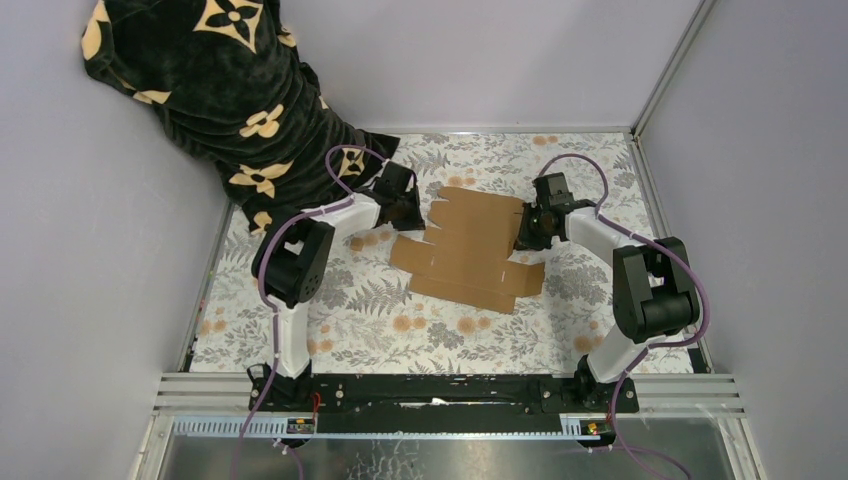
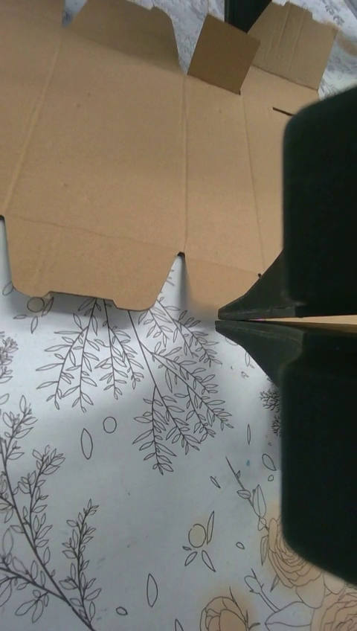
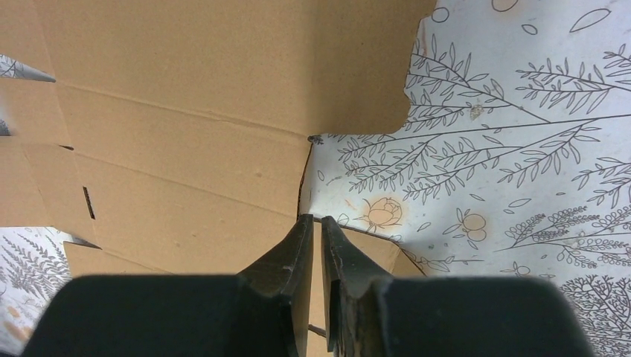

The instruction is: Fold the paper box

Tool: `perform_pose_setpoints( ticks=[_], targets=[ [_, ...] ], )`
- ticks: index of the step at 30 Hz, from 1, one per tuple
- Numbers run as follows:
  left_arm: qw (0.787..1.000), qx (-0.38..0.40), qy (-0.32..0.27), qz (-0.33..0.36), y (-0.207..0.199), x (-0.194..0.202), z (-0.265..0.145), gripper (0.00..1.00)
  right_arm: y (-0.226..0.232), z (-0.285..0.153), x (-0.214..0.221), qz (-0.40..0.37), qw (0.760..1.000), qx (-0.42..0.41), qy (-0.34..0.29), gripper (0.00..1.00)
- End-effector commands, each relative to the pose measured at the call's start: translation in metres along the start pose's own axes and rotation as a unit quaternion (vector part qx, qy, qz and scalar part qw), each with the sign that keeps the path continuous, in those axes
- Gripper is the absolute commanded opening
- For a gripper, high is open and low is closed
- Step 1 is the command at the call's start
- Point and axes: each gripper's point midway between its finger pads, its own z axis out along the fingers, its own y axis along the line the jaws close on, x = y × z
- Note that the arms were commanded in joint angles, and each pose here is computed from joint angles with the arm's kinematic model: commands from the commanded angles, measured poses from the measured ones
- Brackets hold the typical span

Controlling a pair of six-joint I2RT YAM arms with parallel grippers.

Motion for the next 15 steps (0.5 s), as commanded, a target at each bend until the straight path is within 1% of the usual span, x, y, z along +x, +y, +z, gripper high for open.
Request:
perform_pose_setpoints(
  ticks=[1, 10, 13, 15],
  targets=[
    [0.999, 0.026, -0.022, 0.001, -0.02, -0.012, -0.019, 0.04, 0.019, -0.008, -0.013, -0.006, 0.999, -0.026, -0.017, 0.16],
    [0.999, 0.04, -0.024, 0.005, -0.034, -0.012, -0.024, 0.04, 0.024, -0.006, -0.013, -0.007, 0.999, -0.031, -0.016, 0.17],
    [0.999, 0.041, -0.022, 0.005, -0.035, -0.009, -0.023, 0.03, 0.027, -0.006, -0.014, -0.009, 0.999, -0.032, -0.016, 0.17],
    [0.999, 0.025, -0.029, 0.006, -0.028, -0.01, -0.025, 0.03, 0.027, -0.006, -0.013, -0.01, 0.999, -0.032, -0.016, 0.17]
  ],
)
